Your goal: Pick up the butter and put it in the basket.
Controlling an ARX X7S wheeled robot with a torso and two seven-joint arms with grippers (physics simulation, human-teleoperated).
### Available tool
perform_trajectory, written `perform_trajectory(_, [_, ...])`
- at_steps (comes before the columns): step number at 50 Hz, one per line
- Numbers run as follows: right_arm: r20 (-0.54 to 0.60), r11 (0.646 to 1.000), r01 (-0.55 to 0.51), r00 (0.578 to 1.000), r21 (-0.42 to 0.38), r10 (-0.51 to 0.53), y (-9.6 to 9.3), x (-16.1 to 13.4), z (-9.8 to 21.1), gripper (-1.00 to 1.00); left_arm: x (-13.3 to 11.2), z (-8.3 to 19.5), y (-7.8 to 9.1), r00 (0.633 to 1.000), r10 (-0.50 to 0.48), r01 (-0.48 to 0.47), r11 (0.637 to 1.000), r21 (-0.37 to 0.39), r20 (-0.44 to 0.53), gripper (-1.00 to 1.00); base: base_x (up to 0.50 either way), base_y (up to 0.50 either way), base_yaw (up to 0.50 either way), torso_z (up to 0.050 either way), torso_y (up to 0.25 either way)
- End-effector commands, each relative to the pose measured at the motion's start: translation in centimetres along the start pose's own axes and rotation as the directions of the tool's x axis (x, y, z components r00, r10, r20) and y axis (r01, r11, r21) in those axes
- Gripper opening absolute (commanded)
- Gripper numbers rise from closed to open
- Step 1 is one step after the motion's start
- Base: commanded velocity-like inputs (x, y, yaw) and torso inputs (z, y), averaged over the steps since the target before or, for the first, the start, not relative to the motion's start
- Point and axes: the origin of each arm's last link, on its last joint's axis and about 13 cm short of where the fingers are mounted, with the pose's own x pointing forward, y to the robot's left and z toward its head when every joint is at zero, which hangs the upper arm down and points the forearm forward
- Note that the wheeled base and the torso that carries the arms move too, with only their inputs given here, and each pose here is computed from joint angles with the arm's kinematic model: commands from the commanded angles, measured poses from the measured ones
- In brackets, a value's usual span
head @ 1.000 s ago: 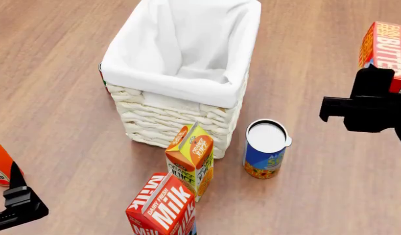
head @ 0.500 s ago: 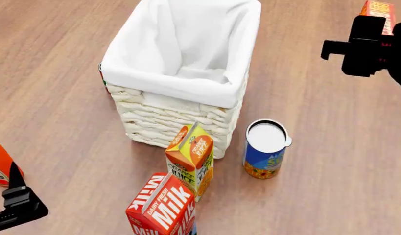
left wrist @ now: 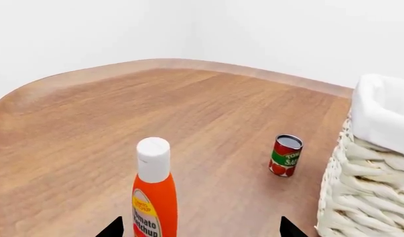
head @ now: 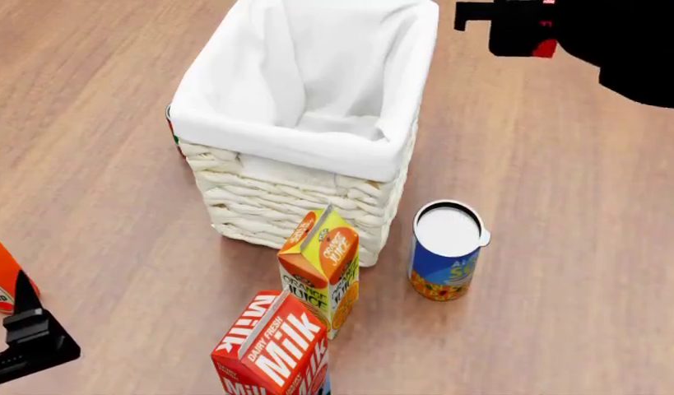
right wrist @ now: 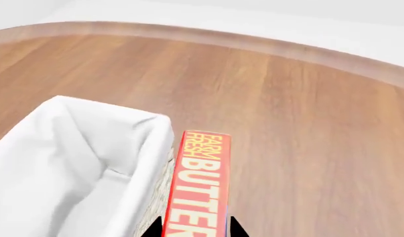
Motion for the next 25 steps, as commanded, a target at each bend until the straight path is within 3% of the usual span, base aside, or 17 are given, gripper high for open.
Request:
perform_trajectory(1, [0.011, 0.989, -0.108, 0.994, -0.096, 0.11, 2.6, 1.2, 2.4, -1.0, -0.6, 0.3, 0.0, 0.999, -0.053, 0.053, 0.998, -0.019, -0.006, 1.0, 0.0, 0.0, 0.0, 0.0, 0.0])
perform_trajectory(17, [-0.048, 0.967, -0.204, 0.979, -0.153, 0.199, 4.9, 2.6, 2.9, -1.0, -0.6, 0.6, 0.0, 0.999, -0.038, 0.038, 0.999, -0.025, -0.003, 1.0, 0.0, 0.0, 0.0, 0.001, 0.001])
perform_trajectory(25, [-0.135, 0.929, -0.318, 0.946, -0.19, 0.296, 6.4, 2.7, 2.5, -1.0, -0.8, 0.5, 0.1, 0.999, -0.043, 0.043, 0.999, -0.022, -0.011, 1.0, 0.0, 0.0, 0.0, 0.0, 0.001])
